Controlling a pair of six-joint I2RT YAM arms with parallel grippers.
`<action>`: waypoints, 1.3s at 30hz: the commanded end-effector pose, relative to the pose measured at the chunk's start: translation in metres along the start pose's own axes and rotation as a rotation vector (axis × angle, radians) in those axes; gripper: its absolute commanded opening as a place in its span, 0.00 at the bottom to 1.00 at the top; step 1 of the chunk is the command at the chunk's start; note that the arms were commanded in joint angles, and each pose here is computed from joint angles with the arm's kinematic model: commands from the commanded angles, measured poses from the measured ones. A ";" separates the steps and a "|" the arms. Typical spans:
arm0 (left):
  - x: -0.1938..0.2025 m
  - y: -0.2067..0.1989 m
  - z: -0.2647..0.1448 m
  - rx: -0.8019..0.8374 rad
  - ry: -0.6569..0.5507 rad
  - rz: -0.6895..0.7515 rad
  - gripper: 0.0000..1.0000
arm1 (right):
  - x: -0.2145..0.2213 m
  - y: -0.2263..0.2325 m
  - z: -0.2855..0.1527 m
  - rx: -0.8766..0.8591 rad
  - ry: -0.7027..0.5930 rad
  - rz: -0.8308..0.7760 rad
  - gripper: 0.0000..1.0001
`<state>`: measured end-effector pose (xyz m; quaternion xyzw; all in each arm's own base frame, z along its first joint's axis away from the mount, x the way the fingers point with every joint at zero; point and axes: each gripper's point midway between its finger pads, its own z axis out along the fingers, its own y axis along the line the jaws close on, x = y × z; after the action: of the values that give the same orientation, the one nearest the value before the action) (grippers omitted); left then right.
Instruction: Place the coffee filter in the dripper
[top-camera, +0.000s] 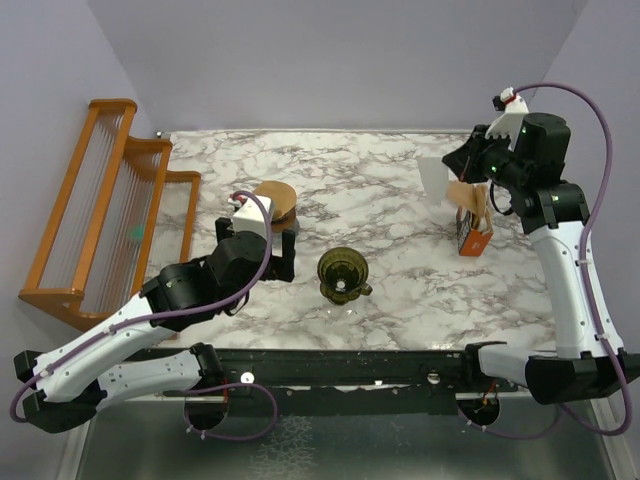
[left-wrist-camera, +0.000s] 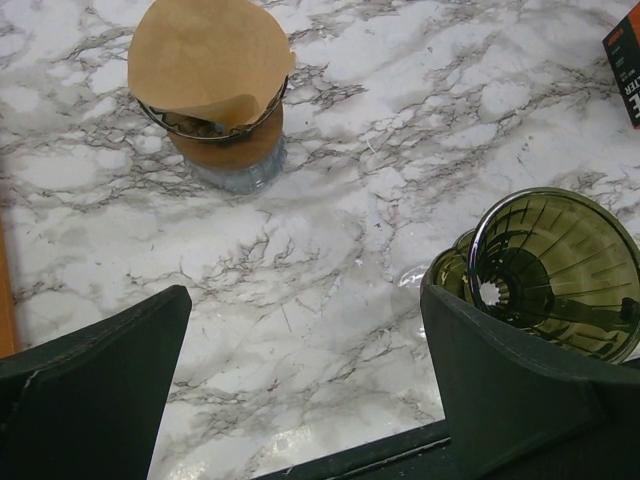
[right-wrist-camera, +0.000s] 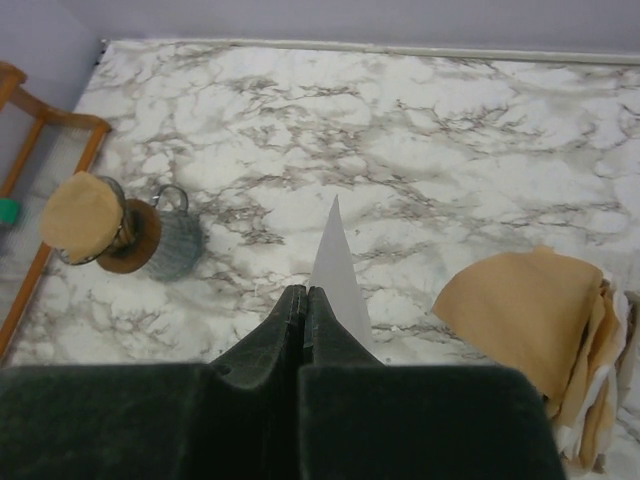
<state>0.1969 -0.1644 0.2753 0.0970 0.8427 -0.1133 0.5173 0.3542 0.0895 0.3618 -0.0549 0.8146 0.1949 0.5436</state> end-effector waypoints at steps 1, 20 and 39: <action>-0.017 -0.003 -0.006 0.020 -0.031 -0.005 0.99 | -0.007 0.031 -0.013 -0.170 -0.027 -0.043 0.01; -0.041 -0.018 -0.016 0.101 -0.053 0.017 0.99 | -0.011 0.105 -0.051 -0.608 -0.040 -0.091 0.01; -0.089 -0.073 -0.060 0.443 -0.057 0.172 0.99 | 0.042 0.214 -0.070 -1.028 0.235 -0.156 0.01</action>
<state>0.1784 -0.2188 0.3838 0.2260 0.7788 -0.2427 0.5324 0.2261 0.2552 0.4017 -0.3727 0.6682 0.5138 0.3880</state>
